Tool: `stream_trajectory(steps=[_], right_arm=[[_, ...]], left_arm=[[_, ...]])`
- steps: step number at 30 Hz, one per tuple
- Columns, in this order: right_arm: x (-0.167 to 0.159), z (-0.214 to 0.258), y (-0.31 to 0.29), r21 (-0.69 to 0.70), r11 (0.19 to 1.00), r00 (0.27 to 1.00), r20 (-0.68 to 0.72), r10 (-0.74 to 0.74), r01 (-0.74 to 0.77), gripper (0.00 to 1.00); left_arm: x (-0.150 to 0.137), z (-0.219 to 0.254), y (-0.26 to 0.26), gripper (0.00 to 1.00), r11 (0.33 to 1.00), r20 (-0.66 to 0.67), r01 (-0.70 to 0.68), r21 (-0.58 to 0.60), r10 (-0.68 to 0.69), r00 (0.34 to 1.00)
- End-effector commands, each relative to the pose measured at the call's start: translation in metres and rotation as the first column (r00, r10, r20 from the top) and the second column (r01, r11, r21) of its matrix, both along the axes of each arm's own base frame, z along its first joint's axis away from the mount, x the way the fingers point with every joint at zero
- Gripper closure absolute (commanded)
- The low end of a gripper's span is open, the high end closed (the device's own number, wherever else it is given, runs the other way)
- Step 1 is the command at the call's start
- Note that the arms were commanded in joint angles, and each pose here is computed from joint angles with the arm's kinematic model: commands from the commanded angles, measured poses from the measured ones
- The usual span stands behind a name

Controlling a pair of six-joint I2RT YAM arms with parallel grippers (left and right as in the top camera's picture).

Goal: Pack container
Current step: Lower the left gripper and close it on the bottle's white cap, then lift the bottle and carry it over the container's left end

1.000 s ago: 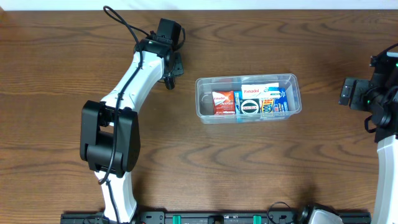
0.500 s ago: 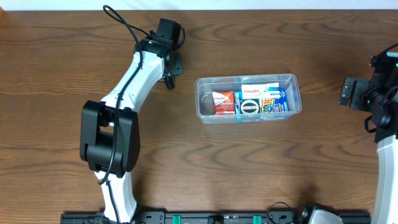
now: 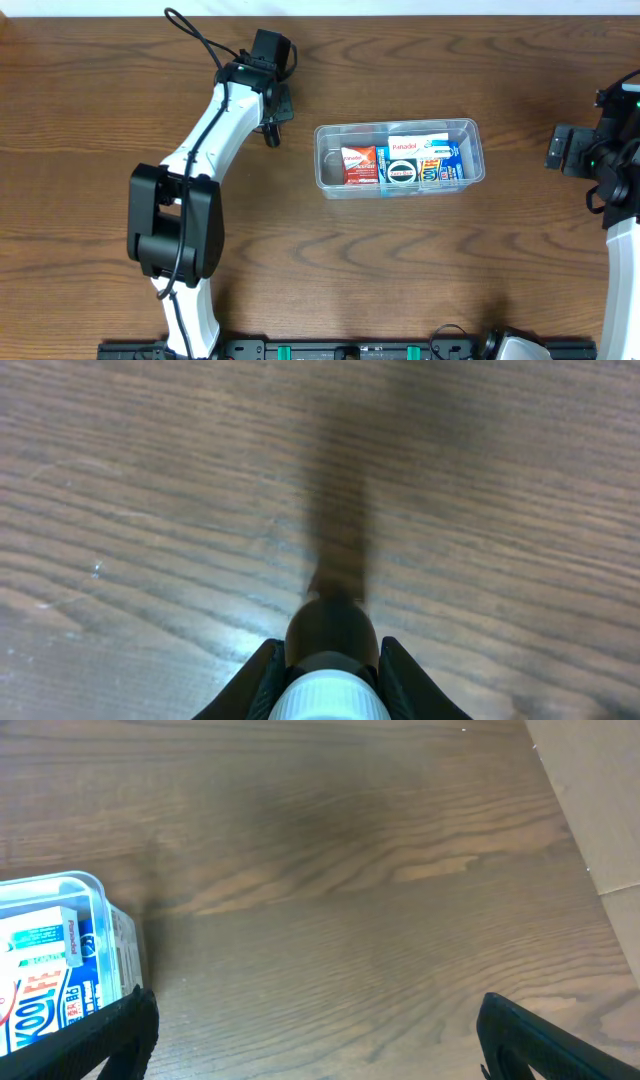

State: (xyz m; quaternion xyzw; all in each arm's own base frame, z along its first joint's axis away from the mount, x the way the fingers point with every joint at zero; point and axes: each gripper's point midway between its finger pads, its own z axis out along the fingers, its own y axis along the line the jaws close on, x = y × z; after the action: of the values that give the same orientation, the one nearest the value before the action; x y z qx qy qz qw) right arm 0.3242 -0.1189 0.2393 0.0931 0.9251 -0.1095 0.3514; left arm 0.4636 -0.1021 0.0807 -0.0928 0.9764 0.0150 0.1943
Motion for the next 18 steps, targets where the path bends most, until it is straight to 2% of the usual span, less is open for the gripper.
stream_trajectory(steps=[1,10,18], right_arm=[[-0.001,0.004,-0.003,0.005,1.000,1.000,0.011,-0.016,0.016,0.01],[-0.001,0.004,-0.003,0.005,1.000,1.000,0.011,-0.016,0.016,0.01],[-0.001,0.004,-0.003,0.004,1.000,1.000,0.011,-0.016,0.016,0.01]], left_arm=[[-0.003,0.033,0.006,0.73,1.000,0.057,-0.011,-0.005,0.012,0.998],[-0.022,0.098,-0.001,0.73,0.999,0.161,0.015,-0.037,-0.009,0.987],[-0.047,0.144,-0.050,0.73,0.987,0.257,0.142,-0.070,-0.120,0.959]])
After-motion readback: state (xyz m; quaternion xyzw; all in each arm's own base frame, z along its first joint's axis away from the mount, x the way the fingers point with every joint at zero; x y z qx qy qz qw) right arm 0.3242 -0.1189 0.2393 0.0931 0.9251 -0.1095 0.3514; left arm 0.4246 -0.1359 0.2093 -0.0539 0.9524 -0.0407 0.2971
